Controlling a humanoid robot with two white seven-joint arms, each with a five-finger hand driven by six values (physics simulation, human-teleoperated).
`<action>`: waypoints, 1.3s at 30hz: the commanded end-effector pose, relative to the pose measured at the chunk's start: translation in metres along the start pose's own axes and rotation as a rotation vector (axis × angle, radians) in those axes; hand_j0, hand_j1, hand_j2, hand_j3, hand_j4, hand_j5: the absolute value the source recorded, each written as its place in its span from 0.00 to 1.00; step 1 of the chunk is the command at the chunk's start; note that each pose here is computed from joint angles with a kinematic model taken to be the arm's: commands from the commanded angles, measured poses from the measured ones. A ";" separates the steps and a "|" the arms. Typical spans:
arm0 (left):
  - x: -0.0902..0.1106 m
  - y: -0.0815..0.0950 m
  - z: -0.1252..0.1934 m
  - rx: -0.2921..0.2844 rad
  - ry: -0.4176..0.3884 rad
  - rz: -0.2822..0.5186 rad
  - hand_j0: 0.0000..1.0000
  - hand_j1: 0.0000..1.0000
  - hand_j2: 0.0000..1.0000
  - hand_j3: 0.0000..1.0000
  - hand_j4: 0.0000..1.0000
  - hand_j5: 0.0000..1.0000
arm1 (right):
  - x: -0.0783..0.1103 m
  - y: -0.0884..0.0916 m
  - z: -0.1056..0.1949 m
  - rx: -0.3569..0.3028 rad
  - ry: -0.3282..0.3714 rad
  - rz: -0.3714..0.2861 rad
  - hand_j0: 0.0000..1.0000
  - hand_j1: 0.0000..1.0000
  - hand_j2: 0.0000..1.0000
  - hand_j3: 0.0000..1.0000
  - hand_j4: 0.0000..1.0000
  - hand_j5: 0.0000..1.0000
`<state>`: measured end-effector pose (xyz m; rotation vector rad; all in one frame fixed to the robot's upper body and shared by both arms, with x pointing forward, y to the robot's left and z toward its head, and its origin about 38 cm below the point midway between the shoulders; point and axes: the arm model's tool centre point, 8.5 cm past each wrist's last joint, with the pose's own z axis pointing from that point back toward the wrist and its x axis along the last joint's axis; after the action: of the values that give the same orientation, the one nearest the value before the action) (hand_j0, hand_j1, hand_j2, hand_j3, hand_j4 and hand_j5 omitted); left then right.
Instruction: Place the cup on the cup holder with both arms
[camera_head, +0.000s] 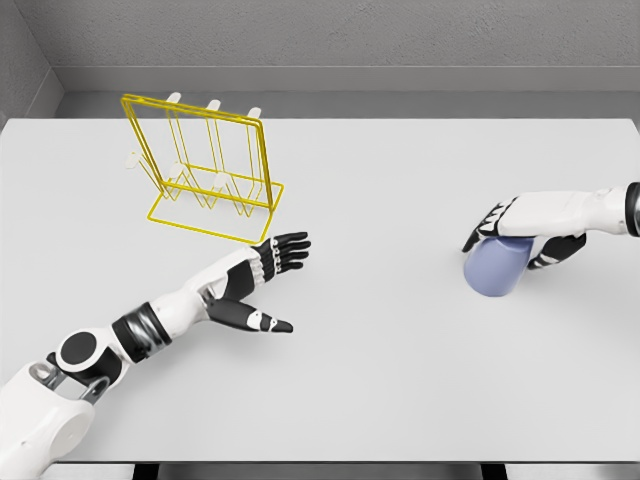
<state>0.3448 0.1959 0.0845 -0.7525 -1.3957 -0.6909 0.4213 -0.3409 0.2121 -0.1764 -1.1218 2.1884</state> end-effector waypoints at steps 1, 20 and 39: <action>-0.001 0.000 0.000 0.002 0.003 0.003 1.00 1.00 1.00 1.00 1.00 1.00 | -0.001 0.002 0.000 0.014 0.005 0.013 0.71 0.71 0.71 0.71 0.71 0.71; -0.002 0.000 0.000 -0.002 0.008 0.017 1.00 1.00 1.00 1.00 1.00 1.00 | 0.001 -0.020 0.010 -0.029 0.013 0.047 0.69 0.69 0.69 0.69 0.69 0.69; -0.001 0.000 -0.001 0.000 0.003 0.020 1.00 1.00 1.00 1.00 1.00 1.00 | 0.025 -0.051 0.009 -0.077 -0.047 0.122 0.69 0.69 0.69 0.69 0.69 0.69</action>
<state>0.3451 0.1950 0.0824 -0.7593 -1.3823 -0.6811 0.4254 -0.3135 0.2593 -0.2392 -1.2418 2.2676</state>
